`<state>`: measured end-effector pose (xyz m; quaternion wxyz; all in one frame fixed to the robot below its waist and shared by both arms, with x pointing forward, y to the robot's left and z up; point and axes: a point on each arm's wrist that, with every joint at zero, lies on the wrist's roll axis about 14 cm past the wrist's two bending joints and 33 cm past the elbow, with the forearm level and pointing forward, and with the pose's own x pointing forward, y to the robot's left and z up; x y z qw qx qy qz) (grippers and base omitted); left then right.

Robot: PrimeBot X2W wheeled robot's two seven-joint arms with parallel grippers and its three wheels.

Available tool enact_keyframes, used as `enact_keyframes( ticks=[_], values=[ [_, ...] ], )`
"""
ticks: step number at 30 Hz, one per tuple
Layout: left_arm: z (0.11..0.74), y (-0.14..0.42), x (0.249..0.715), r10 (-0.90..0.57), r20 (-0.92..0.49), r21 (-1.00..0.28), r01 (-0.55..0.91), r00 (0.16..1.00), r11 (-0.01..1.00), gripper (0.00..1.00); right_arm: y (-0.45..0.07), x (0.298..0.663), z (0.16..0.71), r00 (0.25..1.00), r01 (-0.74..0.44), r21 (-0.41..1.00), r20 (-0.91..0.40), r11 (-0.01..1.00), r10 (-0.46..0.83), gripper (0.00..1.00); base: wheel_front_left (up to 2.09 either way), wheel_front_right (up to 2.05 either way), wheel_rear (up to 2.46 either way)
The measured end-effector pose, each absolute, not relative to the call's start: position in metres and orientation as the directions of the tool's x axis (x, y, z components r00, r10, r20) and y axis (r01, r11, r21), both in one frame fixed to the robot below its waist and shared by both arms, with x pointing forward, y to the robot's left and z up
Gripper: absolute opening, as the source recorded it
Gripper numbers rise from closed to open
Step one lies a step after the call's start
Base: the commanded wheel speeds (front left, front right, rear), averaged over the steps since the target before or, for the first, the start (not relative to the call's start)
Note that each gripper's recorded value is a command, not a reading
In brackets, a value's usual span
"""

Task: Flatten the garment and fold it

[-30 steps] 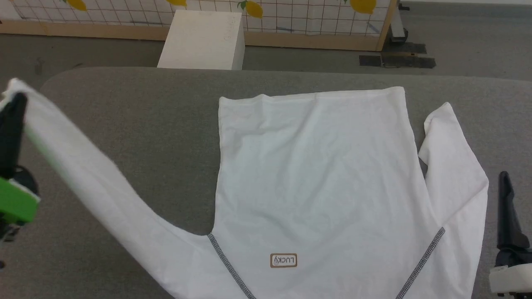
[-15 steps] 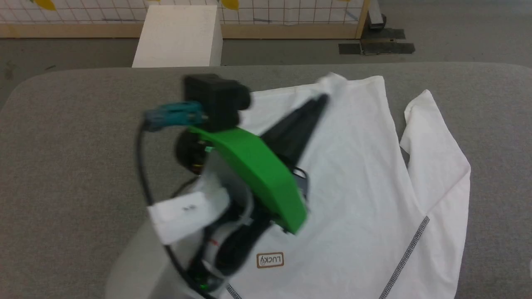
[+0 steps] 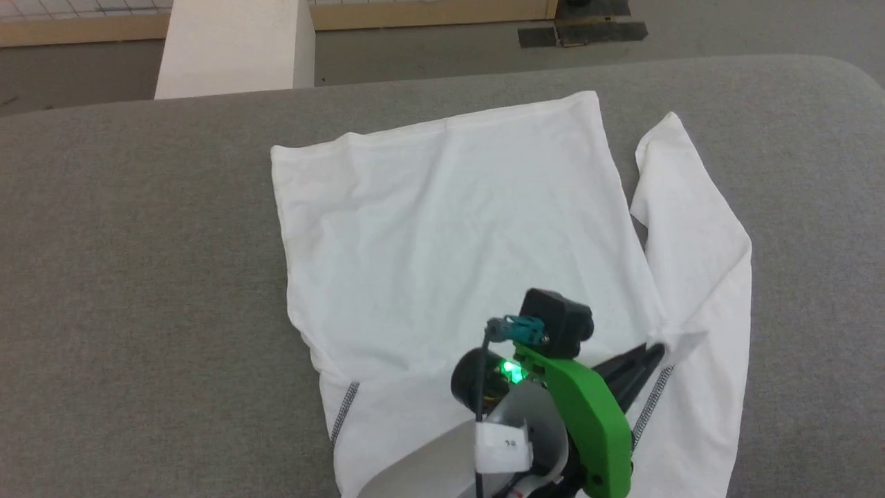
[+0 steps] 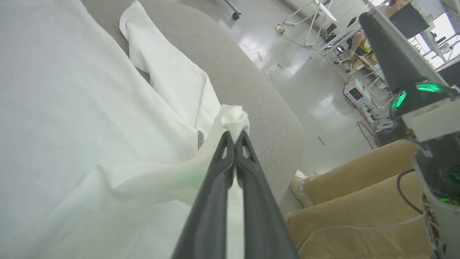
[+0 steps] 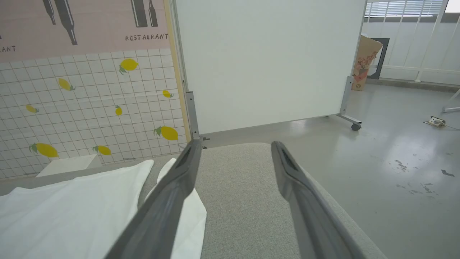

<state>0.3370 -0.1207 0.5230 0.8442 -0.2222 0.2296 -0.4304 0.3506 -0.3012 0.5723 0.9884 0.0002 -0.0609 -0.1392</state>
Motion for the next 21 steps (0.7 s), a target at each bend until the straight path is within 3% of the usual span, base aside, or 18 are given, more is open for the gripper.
enact_keyframes(
  ticks=[11,12,13,14,21],
  values=[
    [0.436,-0.137,0.319,-0.826,-0.39,-0.555,0.611,0.407,0.564,0.0,-0.294,0.358,0.557,0.962,0.259,0.036,0.077,0.965,-0.261,1.0,0.0,0.0,0.0],
    [0.431,-0.137,0.318,-0.821,-0.403,-0.547,0.612,0.404,0.57,0.38,-0.294,0.358,0.556,0.962,0.259,0.036,0.074,0.965,-0.262,1.0,0.0,0.0,0.0],
    [0.429,-0.137,0.319,-0.82,-0.404,-0.538,0.619,0.406,0.572,0.59,-0.295,0.357,0.555,0.962,0.261,0.036,0.071,0.965,-0.263,1.0,0.0,0.0,0.0],
    [0.43,-0.138,0.32,-0.82,-0.396,-0.538,0.62,0.412,0.571,1.0,-0.295,0.357,0.554,0.962,0.263,0.035,0.069,0.964,-0.265,1.0,0.0,0.0,0.0],
    [0.476,-0.144,0.342,-0.837,-0.246,-0.505,0.672,0.489,0.541,1.0,-0.295,0.353,0.561,0.961,0.26,0.036,0.086,0.965,-0.262,1.0,0.0,0.0,0.0]
  ],
)
